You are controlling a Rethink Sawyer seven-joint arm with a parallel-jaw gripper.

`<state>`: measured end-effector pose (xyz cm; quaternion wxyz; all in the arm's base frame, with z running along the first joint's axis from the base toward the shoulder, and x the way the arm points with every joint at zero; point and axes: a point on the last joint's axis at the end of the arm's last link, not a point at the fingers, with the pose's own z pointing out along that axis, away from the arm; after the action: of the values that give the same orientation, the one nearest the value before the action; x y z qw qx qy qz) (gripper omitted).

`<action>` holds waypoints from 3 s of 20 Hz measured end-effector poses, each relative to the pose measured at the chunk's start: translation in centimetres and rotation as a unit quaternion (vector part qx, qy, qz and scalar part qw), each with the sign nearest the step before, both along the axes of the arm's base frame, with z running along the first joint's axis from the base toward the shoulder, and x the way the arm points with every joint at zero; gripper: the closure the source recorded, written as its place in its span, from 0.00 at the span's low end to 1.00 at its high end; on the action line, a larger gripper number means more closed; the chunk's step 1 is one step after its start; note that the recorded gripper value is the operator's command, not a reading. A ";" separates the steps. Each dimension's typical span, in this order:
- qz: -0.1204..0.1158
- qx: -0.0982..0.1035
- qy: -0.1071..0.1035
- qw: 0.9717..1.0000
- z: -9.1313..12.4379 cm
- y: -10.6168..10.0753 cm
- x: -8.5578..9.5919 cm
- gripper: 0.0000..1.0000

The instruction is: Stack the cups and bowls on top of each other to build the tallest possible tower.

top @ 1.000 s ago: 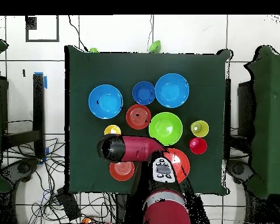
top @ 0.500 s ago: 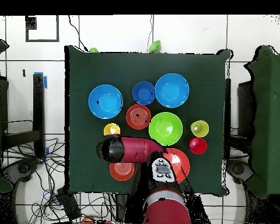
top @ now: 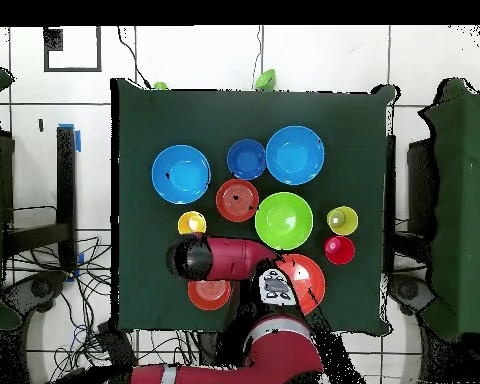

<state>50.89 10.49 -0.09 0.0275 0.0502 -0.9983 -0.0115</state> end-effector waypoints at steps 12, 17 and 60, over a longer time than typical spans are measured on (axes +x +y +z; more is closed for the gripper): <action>0.005 -0.004 -0.006 1.000 4.2 0.2 1.0 0.00; 0.007 -0.006 0.005 1.000 7.5 0.2 1.4 0.00; 0.019 -0.013 -0.042 0.999 5.4 0.1 5.6 0.00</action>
<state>56.46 10.63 5.35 -0.0135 0.0694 -0.9975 0.0044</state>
